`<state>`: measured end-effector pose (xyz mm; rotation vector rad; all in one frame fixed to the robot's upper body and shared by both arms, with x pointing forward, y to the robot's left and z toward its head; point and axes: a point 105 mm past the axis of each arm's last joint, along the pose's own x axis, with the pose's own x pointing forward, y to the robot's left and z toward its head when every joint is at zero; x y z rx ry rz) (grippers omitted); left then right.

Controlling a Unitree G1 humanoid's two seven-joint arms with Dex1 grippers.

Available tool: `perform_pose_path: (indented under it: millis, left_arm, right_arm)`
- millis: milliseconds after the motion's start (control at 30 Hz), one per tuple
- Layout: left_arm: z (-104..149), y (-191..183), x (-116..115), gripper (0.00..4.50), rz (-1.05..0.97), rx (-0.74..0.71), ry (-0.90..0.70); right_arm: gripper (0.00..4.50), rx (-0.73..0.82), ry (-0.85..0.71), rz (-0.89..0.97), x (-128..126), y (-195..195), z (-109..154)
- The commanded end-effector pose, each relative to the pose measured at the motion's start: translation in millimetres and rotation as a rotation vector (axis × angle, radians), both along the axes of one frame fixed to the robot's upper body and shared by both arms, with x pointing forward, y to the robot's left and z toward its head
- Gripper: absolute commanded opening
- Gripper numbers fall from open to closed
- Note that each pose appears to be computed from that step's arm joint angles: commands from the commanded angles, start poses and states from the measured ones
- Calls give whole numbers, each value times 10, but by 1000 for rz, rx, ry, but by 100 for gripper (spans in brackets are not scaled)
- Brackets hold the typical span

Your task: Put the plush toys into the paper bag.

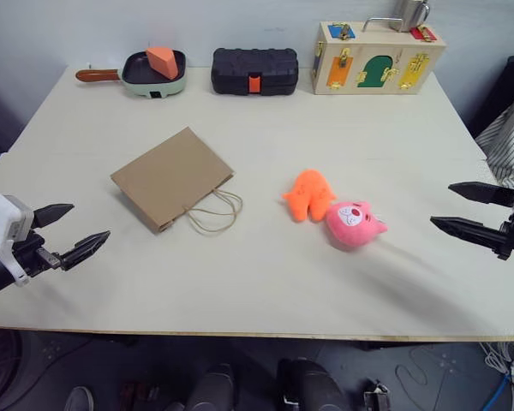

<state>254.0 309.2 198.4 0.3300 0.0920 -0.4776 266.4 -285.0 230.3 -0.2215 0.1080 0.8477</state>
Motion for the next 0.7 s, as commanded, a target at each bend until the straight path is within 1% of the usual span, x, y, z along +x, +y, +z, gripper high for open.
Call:
perform_pose_path:
  millis: [33,333,700]
  left_arm:
    - [156,-32,-3,450,-8,-2,-62]
    - [63,-53,-19,450,-10,3,-19]
    - [62,18,49,450,10,11,9]
  right_arm:
    - [448,-12,-58,25,-36,21,145]
    - [448,-29,-61,21,-52,6,120]
    - [448,-64,-56,4,-86,-30,61]
